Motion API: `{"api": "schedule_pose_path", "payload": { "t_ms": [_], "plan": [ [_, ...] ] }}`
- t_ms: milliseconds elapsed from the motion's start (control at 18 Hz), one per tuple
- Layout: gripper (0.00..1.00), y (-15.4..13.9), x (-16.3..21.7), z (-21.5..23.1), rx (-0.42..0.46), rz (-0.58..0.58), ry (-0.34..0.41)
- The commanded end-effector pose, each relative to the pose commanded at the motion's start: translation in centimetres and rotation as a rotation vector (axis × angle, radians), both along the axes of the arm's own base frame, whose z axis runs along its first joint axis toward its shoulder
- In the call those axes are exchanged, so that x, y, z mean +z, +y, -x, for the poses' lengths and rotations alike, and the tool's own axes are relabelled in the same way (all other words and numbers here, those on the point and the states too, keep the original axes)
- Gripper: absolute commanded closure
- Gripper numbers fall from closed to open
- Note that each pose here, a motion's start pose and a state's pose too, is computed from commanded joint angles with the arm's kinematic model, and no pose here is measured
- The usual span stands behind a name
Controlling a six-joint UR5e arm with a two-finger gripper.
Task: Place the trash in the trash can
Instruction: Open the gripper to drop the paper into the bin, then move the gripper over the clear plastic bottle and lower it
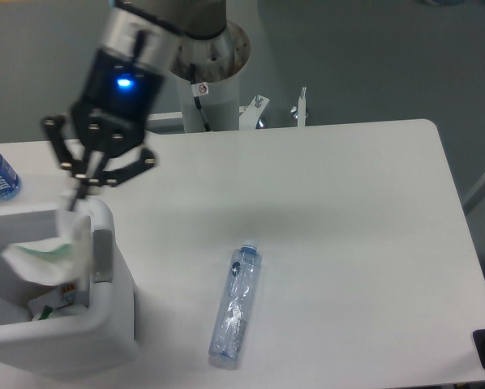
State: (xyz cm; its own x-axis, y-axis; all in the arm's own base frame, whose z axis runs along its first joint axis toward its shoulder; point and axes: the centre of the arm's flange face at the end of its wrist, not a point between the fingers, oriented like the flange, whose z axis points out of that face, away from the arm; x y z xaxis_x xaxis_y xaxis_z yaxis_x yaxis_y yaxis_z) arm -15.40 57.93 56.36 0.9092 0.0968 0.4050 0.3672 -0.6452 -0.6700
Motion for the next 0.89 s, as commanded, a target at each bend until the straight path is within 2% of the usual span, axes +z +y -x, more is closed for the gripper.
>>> {"api": "schedule_pose_path", "payload": {
  "t_ms": [56,167,222,278,333,389,444,611,889],
  "plan": [
    [0.92,0.3,-0.2,-0.6,-0.012,0.003,-0.002],
    [0.77,1.3,-1.6,-1.1,-0.032,0.021,-0.009],
    [0.74,1.6,-1.9,-1.1,-0.035,0.026,-0.013],
    [0.54,1.8,-2.1,-0.9,-0.035,0.027,-0.014],
    [0.27,1.9,-1.8,-0.9,-0.037,0.023,-0.009],
    [0.10,1.9,-1.7,-0.9,-0.037,0.021,-0.003],
    [0.01,1.9,-1.3,-0.9,-0.036,0.015,0.000],
    [0.00,1.3,-1.0,1.0,0.004,0.014,-0.003],
    [0.00,-1.2,-0.7,11.5,0.219,0.016,-0.062]
  ]
}}
